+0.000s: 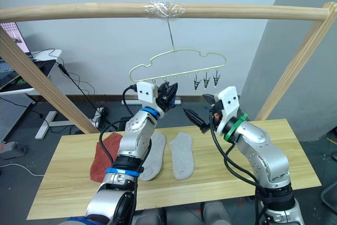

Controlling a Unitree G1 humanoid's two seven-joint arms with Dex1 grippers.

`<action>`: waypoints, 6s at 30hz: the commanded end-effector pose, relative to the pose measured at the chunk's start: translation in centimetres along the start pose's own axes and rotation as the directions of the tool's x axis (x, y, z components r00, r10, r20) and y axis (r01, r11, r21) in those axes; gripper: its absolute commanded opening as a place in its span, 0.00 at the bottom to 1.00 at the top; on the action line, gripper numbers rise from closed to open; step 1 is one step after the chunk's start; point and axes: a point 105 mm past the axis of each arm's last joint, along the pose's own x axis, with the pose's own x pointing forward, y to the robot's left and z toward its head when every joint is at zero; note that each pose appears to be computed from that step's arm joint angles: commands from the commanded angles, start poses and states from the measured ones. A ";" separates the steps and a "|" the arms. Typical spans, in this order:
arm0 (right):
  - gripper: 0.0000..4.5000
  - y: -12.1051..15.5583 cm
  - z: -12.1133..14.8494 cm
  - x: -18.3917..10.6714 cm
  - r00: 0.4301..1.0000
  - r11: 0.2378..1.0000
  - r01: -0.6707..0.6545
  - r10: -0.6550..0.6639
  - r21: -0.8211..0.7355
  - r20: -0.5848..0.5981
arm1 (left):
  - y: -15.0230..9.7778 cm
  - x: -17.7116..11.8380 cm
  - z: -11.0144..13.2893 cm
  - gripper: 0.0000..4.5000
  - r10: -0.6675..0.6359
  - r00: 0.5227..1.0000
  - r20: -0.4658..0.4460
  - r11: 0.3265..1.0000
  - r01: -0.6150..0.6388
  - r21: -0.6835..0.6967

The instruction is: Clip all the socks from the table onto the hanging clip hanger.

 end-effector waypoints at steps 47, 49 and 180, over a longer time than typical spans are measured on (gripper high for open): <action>0.01 -0.3 -23.5 0.8 0.747 0.973 -0.195 0.066 -0.123 -0.662 | 1.1 -4.3 4.0 0.02 -0.170 0.975 -0.146 0.954 0.126 -0.271; 0.01 -0.5 -22.8 0.1 0.763 0.970 -0.205 0.077 -0.127 -0.642 | 1.1 -4.3 3.8 0.02 -0.177 0.972 -0.154 0.952 0.129 -0.279; 0.99 -3.6 -5.8 0.5 0.964 0.944 0.260 -0.266 -0.202 0.001 | -0.7 -15.7 4.3 1.00 -0.271 0.902 -0.337 0.959 0.281 -0.019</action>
